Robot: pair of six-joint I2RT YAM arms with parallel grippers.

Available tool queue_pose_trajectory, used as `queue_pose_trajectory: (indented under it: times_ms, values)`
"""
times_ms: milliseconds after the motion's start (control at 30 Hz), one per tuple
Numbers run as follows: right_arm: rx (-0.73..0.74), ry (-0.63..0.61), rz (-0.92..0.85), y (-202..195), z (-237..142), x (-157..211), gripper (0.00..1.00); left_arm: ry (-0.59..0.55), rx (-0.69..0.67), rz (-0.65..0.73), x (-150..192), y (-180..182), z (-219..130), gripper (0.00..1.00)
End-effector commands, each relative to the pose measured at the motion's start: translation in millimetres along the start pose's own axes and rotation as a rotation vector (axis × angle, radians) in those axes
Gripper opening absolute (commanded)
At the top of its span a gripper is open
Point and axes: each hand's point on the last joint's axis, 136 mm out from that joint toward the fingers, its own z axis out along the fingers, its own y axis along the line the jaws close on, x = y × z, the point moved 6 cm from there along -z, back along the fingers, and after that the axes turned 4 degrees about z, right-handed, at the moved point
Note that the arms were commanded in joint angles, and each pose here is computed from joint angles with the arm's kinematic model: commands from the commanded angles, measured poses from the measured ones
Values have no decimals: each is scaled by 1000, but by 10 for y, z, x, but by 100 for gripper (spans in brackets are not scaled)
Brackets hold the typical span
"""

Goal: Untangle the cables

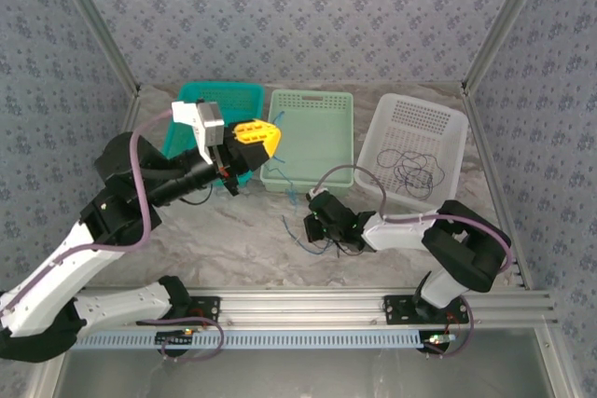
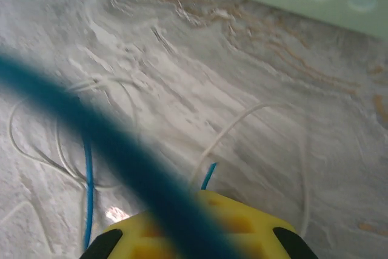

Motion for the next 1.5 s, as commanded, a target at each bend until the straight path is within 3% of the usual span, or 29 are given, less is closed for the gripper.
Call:
queue_pose_trajectory:
  times_ms: [0, 67, 200, 400, 433, 500, 600, 1033, 1467]
  values:
    - [20, 39, 21, -86, -32, 148, 8, 4, -44, 39, -85, 45, 40, 0]
    - [12, 25, 27, -91, -83, 138, 11, 18, -41, 35, -73, 50, 79, 0]
    - [-30, -43, 23, -27, -290, 29, 35, 37, -49, 31, 3, 82, 139, 1]
    - [-17, -92, -37, -64, -523, -43, 34, 14, -57, 27, -23, 102, 147, 1]
    - [-23, -89, -52, -63, -540, -36, 39, 13, -54, 24, -28, 99, 149, 1]
    - [-60, -109, -88, -9, -626, -55, 60, 15, -47, 17, -24, 95, 163, 1]
    - [-85, -158, -119, 6, -773, -89, 69, 15, -47, 15, -8, 96, 169, 2]
    - [-168, -370, -144, -24, -1438, -283, 74, 23, -70, 2, 46, 140, 214, 2]
    - [-250, -488, -179, 153, -1526, -445, 74, 22, -68, -6, 79, 156, 275, 3]
